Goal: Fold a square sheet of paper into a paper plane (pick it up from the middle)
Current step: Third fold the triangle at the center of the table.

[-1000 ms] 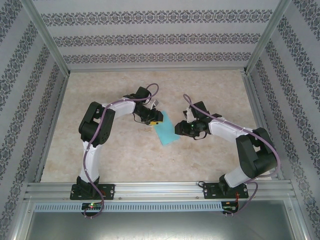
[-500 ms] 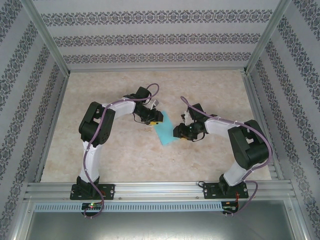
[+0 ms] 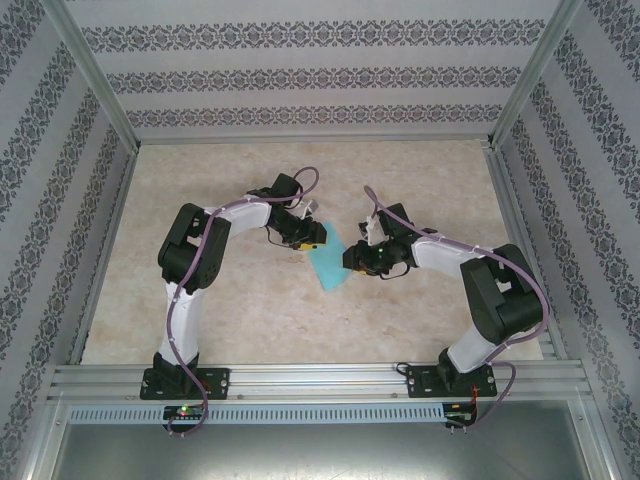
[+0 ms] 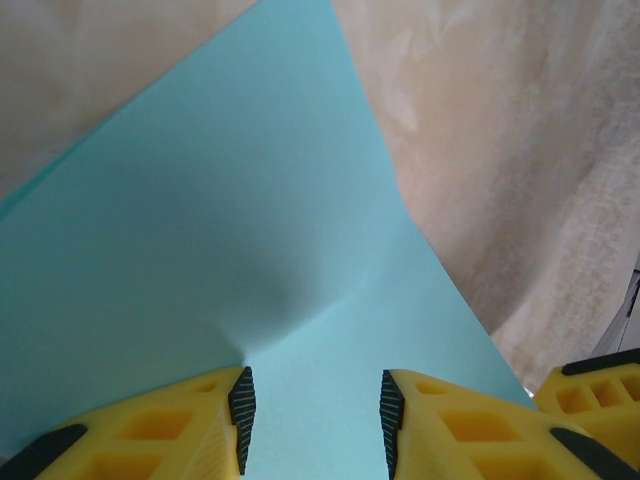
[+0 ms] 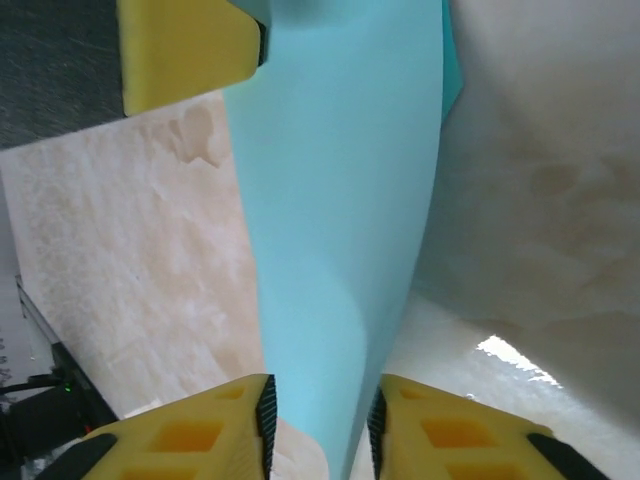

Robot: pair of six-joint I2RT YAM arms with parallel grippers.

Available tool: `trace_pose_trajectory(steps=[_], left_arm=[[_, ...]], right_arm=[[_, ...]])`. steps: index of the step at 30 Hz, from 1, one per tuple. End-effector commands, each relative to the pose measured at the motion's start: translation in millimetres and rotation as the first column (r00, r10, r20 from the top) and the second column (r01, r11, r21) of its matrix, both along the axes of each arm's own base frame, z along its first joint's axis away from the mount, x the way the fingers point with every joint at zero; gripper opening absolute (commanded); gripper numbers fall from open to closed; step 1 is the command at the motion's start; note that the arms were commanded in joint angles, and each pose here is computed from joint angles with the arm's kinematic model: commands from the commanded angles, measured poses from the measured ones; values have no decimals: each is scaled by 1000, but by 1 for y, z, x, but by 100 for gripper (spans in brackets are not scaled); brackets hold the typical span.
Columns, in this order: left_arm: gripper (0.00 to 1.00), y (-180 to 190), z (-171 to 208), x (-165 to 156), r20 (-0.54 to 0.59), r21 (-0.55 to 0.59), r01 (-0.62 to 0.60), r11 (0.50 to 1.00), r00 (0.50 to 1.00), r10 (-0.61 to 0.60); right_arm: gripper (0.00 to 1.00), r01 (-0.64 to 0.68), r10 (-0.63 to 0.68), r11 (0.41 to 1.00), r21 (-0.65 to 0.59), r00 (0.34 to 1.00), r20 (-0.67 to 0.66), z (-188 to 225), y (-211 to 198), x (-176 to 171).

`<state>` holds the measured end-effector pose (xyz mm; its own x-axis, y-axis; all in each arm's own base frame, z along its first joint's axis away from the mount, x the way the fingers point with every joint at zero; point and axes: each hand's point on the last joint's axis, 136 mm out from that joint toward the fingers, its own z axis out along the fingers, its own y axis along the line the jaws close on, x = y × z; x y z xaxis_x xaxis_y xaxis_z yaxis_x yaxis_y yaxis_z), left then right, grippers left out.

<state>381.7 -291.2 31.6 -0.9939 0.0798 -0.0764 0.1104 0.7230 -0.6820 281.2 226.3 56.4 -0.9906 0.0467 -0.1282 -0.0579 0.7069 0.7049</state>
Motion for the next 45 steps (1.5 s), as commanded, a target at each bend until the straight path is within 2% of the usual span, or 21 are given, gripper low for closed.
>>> trace_pose_trajectory(steps=[1, 10, 14, 33, 45], left_arm=[[42, 0, -19, -11, -47, 36, 33, 999, 998, -31], [42, 1, -18, -11, -43, 41, 37, 998, 998, -35], [42, 2, -19, -13, -47, 45, 43, 998, 998, -41], [42, 2, -20, -16, -51, 36, 53, 998, 997, -51], [42, 1, -20, -16, -49, 31, 55, 998, 997, -54]], right_arm=[[25, -16, 16, 999, 39, 1000, 15, 11, 7, -3], [9, -47, 45, 997, 64, 999, 24, 19, 23, -1], [6, -58, 57, 995, 81, 998, 15, 17, 33, 1], [5, 29, -25, 992, 121, 999, -34, -4, 54, 27], [5, 8, -6, 998, 54, 999, -52, -18, 58, 25]])
